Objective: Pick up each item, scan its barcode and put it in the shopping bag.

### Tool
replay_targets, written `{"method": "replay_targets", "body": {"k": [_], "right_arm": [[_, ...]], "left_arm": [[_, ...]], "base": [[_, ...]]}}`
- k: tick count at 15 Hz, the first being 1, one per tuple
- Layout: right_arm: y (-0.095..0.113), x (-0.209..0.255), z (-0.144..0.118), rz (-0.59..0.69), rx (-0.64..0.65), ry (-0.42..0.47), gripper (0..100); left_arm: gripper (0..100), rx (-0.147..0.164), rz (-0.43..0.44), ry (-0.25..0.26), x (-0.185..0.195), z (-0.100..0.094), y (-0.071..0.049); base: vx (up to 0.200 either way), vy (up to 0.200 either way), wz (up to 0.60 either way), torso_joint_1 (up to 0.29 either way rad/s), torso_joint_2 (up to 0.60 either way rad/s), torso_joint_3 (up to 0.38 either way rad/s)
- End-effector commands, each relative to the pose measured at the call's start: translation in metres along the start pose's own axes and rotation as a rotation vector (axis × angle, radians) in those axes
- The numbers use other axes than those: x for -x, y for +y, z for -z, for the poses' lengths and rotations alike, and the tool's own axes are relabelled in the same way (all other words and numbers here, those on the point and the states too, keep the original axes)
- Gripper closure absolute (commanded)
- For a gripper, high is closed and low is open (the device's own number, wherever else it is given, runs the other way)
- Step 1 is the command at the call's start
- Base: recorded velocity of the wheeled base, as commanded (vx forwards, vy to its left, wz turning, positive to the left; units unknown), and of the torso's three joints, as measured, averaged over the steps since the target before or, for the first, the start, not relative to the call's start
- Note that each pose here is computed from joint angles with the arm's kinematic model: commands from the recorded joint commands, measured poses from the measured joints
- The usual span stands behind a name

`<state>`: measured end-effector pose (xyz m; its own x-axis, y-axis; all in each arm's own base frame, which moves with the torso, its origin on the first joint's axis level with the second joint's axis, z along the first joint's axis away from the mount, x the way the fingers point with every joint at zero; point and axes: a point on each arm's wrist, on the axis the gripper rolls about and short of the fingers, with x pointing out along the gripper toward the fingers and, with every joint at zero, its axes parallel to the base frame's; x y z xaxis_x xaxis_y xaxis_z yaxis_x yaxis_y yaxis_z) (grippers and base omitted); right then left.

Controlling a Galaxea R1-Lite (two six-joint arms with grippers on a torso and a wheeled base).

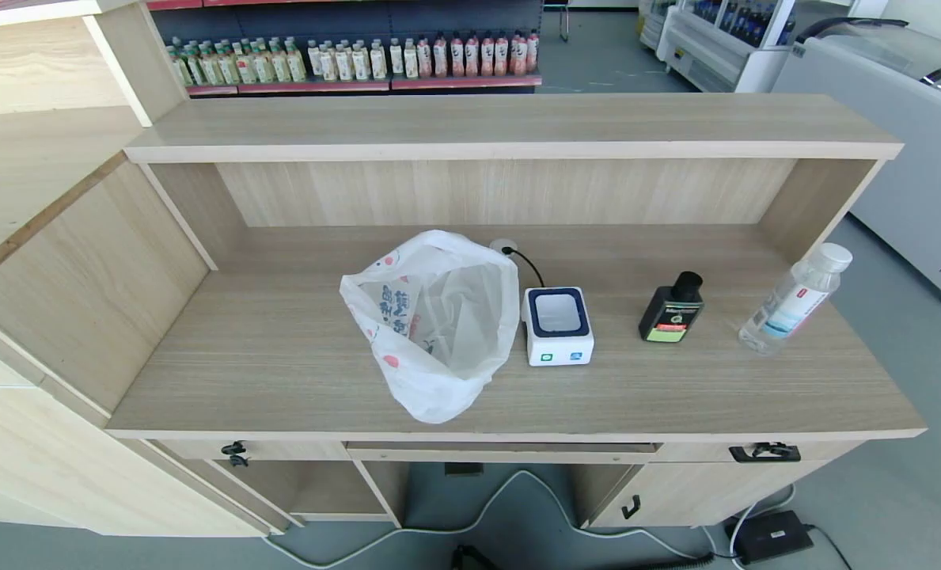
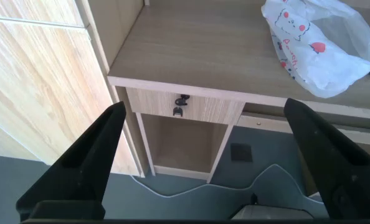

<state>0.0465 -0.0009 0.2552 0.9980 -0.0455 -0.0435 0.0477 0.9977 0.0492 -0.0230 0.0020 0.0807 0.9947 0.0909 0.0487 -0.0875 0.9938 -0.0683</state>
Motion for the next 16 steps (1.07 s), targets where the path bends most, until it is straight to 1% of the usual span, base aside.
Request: {"method": "replay_targets", "body": {"k": [1,3,4,5,6,7,8,9,10,13,15,16], "right_arm": [[0.004,-0.090,-0.016,-0.042,-0.009,0.166,0],[-0.004,-0.126,-0.004,0.000,0.002,0.196,0],[-0.013,-0.147,0.002,0.038,0.022,0.219,0],[-0.017,-0.156,0.005,0.051,0.037,0.230,0],[-0.022,-0.172,0.016,0.060,0.058,0.264,0],[-0.024,-0.183,0.043,0.063,0.057,0.366,0],[-0.026,-0.190,0.056,0.064,0.060,0.406,0],[-0.027,-0.195,0.060,0.064,0.074,0.412,0],[-0.032,-0.209,0.067,0.073,0.117,0.407,0],[-0.038,-0.244,0.086,0.061,0.217,0.370,0],[-0.038,-0.263,0.098,0.057,0.233,0.341,0],[-0.035,-0.269,0.103,0.046,0.239,0.345,0]], "left_arm": [[0,0.001,-0.002,-0.002,0.000,0.000,0.000],[0,0.000,-0.002,0.000,0.000,0.000,0.000],[0,0.000,-0.002,0.000,0.000,0.000,0.000],[0,0.000,-0.002,0.000,0.000,0.000,0.000],[0,0.000,-0.002,0.000,0.000,0.000,0.000],[0,0.000,-0.002,0.000,0.000,0.000,0.000],[0,0.000,-0.002,0.000,0.000,0.000,0.000],[0,0.000,-0.002,0.000,0.000,0.000,0.000],[0,0.000,-0.002,0.000,0.000,0.000,0.000],[0,0.000,-0.004,-0.002,0.000,0.000,0.000],[0,0.001,-0.001,-0.002,0.000,0.000,0.000],[0,0.000,-0.002,0.000,0.000,0.000,0.000]], "base": [[0.000,0.000,0.00,0.000,0.00,0.000],[0.000,0.000,0.00,0.000,0.00,0.000],[0.000,0.000,0.00,0.000,0.00,0.000],[0.000,0.000,0.00,0.000,0.00,0.000],[0.000,0.000,0.00,0.000,0.00,0.000],[0.000,0.000,0.00,0.000,0.00,0.000],[0.000,0.000,0.00,0.000,0.00,0.000],[0.000,0.000,0.00,0.000,0.00,0.000],[0.000,0.000,0.00,0.000,0.00,0.000],[0.000,0.000,0.00,0.000,0.00,0.000],[0.000,0.000,0.00,0.000,0.00,0.000],[0.000,0.000,0.00,0.000,0.00,0.000]]}}
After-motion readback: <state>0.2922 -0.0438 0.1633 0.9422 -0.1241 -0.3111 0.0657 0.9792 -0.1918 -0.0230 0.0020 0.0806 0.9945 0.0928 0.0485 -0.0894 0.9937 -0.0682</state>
